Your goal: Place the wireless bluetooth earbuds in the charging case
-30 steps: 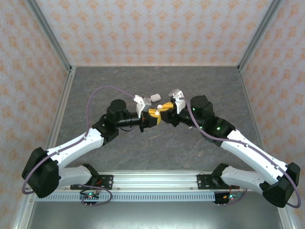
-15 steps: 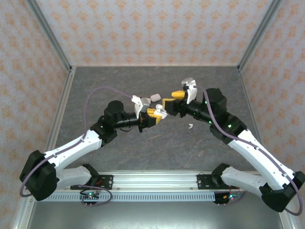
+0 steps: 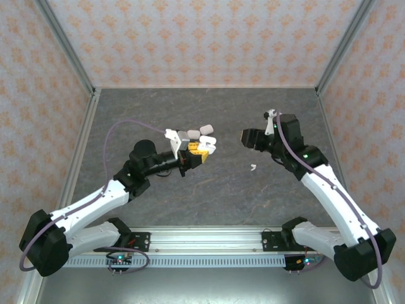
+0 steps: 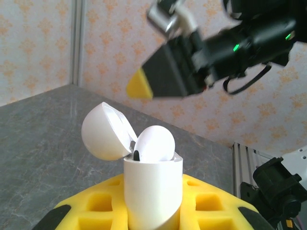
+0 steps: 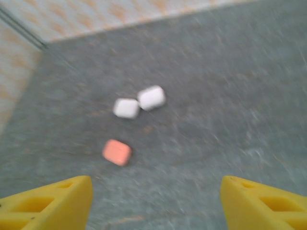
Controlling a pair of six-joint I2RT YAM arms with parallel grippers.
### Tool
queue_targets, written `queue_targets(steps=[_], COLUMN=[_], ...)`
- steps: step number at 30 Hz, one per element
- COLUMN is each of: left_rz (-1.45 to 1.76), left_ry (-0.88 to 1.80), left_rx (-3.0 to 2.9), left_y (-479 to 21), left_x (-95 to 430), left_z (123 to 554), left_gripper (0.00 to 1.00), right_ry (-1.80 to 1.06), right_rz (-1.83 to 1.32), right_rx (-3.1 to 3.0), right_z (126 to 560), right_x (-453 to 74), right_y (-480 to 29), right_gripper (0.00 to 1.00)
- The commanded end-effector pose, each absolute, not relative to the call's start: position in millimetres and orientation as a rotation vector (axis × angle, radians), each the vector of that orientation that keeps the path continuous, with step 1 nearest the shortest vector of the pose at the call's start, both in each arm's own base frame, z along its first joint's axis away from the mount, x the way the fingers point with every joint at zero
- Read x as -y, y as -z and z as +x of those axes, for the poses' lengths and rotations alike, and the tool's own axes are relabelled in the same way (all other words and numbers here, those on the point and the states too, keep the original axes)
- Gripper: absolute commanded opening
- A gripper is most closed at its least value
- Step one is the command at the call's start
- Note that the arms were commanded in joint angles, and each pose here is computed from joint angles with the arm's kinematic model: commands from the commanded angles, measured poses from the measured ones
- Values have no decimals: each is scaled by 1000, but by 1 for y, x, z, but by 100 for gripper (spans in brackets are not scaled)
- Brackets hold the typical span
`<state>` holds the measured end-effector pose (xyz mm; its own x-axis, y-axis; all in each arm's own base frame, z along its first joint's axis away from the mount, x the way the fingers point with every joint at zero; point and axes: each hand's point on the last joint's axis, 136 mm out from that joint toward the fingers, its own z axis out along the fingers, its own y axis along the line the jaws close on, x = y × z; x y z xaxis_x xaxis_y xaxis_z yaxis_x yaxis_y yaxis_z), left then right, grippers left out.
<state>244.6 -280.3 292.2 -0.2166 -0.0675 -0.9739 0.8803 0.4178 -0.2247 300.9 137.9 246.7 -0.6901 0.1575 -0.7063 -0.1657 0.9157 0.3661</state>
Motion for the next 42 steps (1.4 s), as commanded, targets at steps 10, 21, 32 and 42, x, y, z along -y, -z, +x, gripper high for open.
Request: queue_targets(steps=[10,21,32,42], left_rz=[735,744,750,750], left_ry=[997,977,962,961], left_rx=[-1481,-1499,-1523,-1531], left_y=[-305,-301,-294,-293], left_x=[275,274,274,274], left_z=[243,244,247,246], left_gripper=[0,0,0,0], right_ry=[-241,-10,-32,-52], right_rz=[106,88,83,63], right_rx=[-2690,-2902,-2983,-2992], right_z=[302,313,311,315], right_x=[-102,-90,-97,-101], right_y=[-109,-54,-33,-27], right_gripper=[59,51,41,36])
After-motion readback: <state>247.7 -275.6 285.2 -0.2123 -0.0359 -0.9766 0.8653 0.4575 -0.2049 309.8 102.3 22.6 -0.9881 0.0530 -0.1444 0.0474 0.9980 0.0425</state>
